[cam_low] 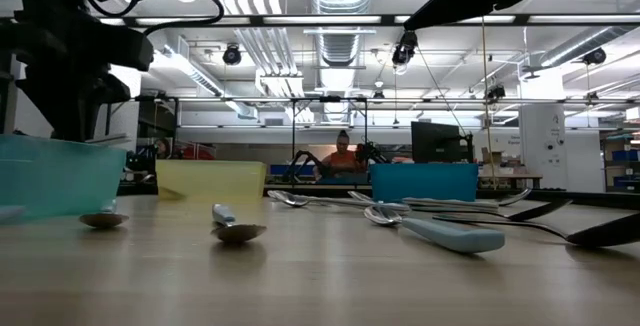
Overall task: Sort silverware by color (type)
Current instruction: Put the blue patterned spoon into the green bin, then put the blue spoon into the blue bin
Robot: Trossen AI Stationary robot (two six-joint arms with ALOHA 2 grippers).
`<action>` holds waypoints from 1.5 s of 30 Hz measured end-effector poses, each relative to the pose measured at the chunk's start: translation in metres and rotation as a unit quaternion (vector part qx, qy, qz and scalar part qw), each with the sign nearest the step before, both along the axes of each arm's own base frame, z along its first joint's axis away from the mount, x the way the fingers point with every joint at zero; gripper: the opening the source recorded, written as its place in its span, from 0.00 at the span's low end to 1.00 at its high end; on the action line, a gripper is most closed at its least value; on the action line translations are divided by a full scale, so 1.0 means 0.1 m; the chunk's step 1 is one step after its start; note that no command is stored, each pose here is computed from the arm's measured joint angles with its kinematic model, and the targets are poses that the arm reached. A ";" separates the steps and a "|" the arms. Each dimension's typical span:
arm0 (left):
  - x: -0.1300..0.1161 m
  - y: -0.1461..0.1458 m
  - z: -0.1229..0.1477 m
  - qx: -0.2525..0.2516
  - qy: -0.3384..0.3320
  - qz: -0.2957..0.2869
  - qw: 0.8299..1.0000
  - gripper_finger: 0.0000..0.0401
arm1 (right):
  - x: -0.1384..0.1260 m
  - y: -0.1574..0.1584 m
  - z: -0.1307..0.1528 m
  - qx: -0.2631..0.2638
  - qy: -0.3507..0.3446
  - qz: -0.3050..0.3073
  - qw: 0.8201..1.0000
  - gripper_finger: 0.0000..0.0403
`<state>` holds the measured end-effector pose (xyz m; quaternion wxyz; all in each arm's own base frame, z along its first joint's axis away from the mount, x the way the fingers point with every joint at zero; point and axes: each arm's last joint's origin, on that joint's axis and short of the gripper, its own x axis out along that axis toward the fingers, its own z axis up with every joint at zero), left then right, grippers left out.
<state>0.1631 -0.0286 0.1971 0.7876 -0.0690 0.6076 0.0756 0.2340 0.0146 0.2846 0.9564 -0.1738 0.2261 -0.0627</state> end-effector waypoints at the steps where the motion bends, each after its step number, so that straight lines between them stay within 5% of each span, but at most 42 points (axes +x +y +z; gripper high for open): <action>1: 0.00 0.00 0.00 0.000 0.000 0.001 1.000 0.06 | 0.00 0.00 0.00 0.000 0.000 0.000 1.000 0.31; 25: 0.06 -0.01 0.15 -0.007 -0.024 0.017 1.000 0.13 | 0.00 0.00 0.01 0.012 -0.007 -0.005 1.000 0.31; 36: 0.24 0.00 0.51 0.067 -0.124 -0.027 0.990 0.13 | 0.06 0.01 0.07 0.165 -0.081 -0.066 0.981 0.31; 45: 0.41 -0.03 0.65 0.141 -0.227 -0.161 0.950 0.13 | 0.23 0.02 -0.06 0.263 -0.062 -0.121 0.955 0.31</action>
